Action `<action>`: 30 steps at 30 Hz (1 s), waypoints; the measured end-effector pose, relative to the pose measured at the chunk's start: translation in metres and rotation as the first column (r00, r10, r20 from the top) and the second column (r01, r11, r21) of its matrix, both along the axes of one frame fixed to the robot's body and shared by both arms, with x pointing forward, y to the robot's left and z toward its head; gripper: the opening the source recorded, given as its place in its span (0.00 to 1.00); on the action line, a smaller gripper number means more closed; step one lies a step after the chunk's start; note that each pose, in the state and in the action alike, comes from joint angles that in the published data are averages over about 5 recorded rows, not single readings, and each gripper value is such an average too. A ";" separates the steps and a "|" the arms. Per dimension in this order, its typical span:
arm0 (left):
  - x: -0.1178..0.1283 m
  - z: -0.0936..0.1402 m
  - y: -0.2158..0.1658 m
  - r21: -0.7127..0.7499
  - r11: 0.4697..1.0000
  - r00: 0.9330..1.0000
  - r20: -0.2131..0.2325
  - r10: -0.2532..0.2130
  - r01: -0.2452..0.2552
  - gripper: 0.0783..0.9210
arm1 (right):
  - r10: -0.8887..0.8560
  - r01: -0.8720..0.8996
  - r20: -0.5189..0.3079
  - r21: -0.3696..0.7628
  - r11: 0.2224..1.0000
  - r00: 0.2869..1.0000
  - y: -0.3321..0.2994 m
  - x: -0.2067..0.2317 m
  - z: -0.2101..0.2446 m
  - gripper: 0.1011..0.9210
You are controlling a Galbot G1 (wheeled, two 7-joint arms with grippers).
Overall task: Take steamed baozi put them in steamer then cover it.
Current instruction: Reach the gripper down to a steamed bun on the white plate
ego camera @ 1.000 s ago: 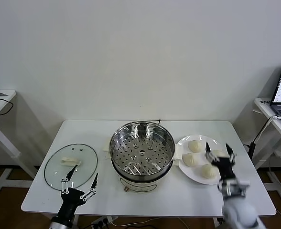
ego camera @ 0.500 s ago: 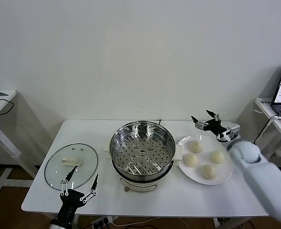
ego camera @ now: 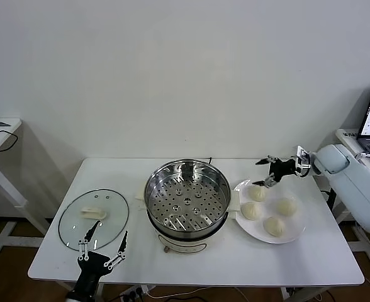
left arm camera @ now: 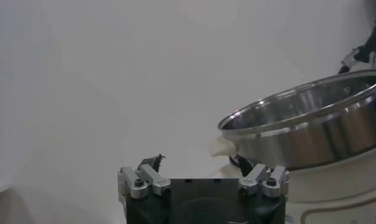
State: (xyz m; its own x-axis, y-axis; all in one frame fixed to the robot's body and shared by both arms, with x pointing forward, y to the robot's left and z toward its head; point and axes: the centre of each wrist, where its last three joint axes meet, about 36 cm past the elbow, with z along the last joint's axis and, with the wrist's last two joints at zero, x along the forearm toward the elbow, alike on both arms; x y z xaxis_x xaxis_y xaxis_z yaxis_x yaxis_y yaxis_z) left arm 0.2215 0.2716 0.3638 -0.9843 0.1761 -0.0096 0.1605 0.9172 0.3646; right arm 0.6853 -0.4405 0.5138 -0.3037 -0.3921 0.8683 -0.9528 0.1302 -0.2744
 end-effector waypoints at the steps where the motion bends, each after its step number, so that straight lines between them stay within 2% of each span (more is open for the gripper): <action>1: -0.001 0.000 0.000 0.000 1.000 1.000 0.000 0.001 -0.001 0.88 | 0.010 -0.010 -0.007 -0.026 1.000 1.000 0.002 0.003 0.000 0.88; 12: -0.001 0.001 0.005 -0.006 1.000 1.000 0.007 0.025 -0.025 0.88 | 0.091 -0.104 -0.076 -0.199 0.974 0.993 0.034 0.027 -0.012 0.88; 30: -0.005 -0.006 0.009 -0.015 0.999 0.999 0.000 0.042 -0.042 0.88 | 0.146 -0.178 -0.127 -0.299 0.937 0.981 0.076 0.045 -0.042 0.88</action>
State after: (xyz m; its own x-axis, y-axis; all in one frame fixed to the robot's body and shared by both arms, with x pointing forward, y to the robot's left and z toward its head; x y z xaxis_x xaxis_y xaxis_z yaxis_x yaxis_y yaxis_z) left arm 0.2163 0.2803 0.3579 -0.9909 0.1341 -0.0118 0.1215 0.9285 0.3509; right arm 0.7299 -0.3650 0.4716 -0.1622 -0.1370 0.9772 -0.9787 -0.1039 -0.1770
